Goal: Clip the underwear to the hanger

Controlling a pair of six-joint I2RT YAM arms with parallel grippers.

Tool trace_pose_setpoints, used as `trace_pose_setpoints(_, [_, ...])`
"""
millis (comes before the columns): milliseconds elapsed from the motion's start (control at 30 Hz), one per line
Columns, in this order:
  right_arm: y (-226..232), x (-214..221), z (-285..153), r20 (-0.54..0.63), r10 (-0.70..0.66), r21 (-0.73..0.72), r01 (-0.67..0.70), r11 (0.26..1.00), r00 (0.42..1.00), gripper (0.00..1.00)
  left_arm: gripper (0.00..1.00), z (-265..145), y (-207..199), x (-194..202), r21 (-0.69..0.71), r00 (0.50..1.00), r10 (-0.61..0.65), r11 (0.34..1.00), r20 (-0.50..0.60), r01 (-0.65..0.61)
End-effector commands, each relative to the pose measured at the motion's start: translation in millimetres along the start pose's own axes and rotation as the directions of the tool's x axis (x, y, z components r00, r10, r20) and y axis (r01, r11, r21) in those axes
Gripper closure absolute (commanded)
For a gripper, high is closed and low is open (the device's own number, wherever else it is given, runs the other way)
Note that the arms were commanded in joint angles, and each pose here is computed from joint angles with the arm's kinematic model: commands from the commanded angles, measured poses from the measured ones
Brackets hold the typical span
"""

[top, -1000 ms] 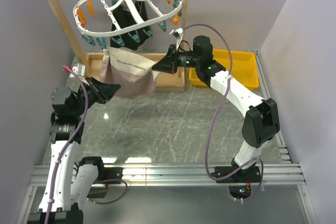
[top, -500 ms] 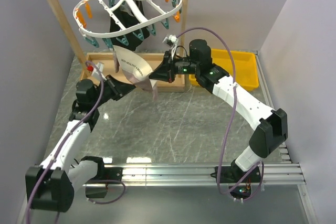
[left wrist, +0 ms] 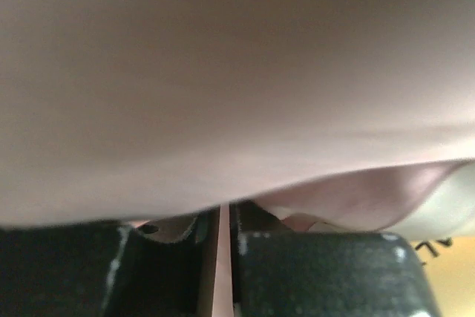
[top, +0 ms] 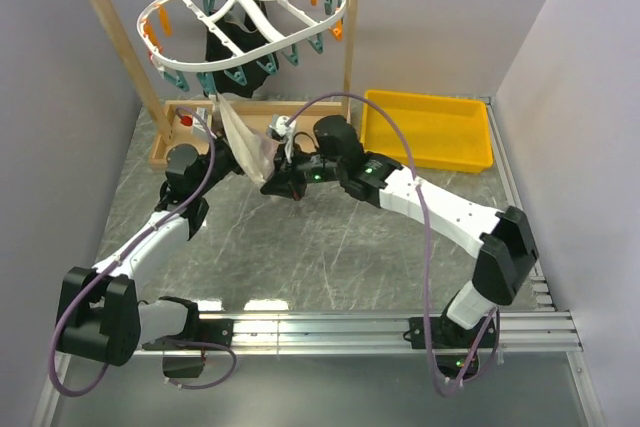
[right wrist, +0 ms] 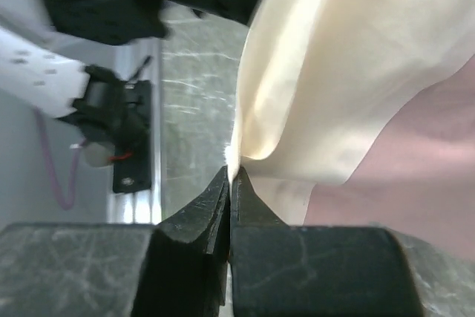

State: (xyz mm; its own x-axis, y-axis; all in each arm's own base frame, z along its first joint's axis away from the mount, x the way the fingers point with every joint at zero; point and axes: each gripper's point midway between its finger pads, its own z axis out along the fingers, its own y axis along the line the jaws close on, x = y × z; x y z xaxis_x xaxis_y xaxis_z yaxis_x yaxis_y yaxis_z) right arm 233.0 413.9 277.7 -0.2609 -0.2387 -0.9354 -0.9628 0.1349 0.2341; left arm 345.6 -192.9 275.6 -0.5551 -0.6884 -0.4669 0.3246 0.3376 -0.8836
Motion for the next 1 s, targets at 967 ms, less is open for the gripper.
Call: trace_pose_setpoints(967, [-146.5, -6.2, 34.6, 0.231, 0.167, 0.489, -0.262, 0.832, 0.959, 1.0, 0.5, -83.0, -19.9, -28.3, -0.055, 0.957, 0.288, 0.956, -0.009, -0.288])
